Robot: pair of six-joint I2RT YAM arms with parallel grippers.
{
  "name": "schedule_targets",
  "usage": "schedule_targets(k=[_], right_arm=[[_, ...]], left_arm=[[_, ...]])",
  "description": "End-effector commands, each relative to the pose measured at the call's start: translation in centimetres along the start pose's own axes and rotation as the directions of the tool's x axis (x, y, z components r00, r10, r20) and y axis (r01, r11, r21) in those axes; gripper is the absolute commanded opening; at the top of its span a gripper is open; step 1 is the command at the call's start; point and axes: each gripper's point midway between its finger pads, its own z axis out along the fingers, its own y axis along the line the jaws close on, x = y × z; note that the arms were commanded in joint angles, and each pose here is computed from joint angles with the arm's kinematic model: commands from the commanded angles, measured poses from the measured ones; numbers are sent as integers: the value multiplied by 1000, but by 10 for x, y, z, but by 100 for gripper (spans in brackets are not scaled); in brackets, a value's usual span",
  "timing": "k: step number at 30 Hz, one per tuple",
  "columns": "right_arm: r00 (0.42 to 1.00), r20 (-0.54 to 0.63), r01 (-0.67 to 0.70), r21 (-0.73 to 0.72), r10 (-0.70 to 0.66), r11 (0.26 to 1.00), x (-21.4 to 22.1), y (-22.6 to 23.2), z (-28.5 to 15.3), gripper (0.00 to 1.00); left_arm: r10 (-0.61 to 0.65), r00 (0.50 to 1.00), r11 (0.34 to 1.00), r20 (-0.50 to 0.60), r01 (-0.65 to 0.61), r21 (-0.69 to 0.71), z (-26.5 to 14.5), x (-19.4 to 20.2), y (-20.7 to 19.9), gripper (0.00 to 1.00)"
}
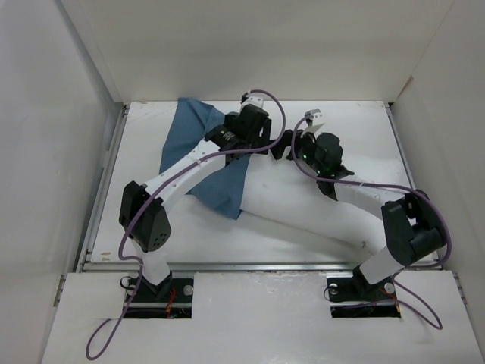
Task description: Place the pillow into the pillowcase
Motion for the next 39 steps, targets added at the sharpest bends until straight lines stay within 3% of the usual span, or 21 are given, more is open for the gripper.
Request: schedule_targets(k=[1, 2, 3, 5, 6, 9, 11, 15, 18, 20, 24, 27, 30, 32, 34, 36, 39], right_arm=[[999, -25, 28, 41, -27, 999, -28, 3, -7, 91], [1000, -14, 27, 111, -25, 993, -37, -9, -9, 99], [999, 6, 38, 150, -39, 988, -56, -10, -9, 100], [998, -60, 49, 293, -33, 955, -54, -32, -18, 100], [999, -20, 50, 407, -45, 912, -76, -51, -23, 100], [997, -71, 51, 595, -11, 802, -66, -103, -40, 100], [989, -123, 22, 649, 77, 760, -48, -127, -43, 100], [936, -272, 7, 648, 222, 762, 1, -152, -45, 100], [888, -361, -38, 559, 284, 828, 38, -134, -45, 96], [822, -465, -113, 435, 330, 893, 73, -107, -51, 93], [777, -601, -110, 167, 190, 980, 102, -13, -56, 91], [732, -681, -59, -40, 16, 997, 123, 66, -64, 91], [706, -705, -89, -183, -68, 979, 130, 123, -72, 91], [737, -669, -110, -261, -98, 959, 118, 146, -63, 91], [764, -636, -83, -260, -106, 962, 108, 150, -54, 91], [763, -639, -32, -186, -97, 982, 105, 136, -54, 91], [817, -567, 71, -84, -107, 994, 75, 118, -52, 91]], left_arm=[[-48, 997, 998, 64, 45, 49, -14, -17, -11, 76], [-47, 998, 998, 49, 45, 45, -7, -14, -9, 73], [-41, 998, 998, 37, 40, 40, -2, -10, -10, 69], [-19, 1000, 1000, -7, 19, 21, 13, 6, -11, 59], [-15, 1000, 1000, -21, 15, 27, 16, 10, -13, 51], [-16, 998, 998, -67, 20, 52, 33, 21, -16, 37], [-15, 996, 999, -88, 19, 46, 41, 28, -13, 22], [-40, 995, 999, -89, 43, 31, 54, 26, -2, 10], [-73, 994, 997, -77, 71, -30, 76, 17, 19, 4], [-105, 991, 994, -80, 105, -7, 87, 9, 23, 3], [-129, 989, 987, -68, 135, 85, 112, -18, 17, 1], [-117, 993, 978, -28, 120, 168, 111, -42, 1, 1], [-122, 992, 965, -18, 122, 231, 110, -49, -11, 1], [-121, 992, 963, -21, 122, 240, 109, -49, -13, 0], [-113, 993, 965, -25, 116, 234, 103, -44, -14, 0], [-100, 995, 975, -16, 101, 200, 87, -36, -12, 0], [-89, 995, 983, 50, 80, 163, 54, -41, -3, 0]])
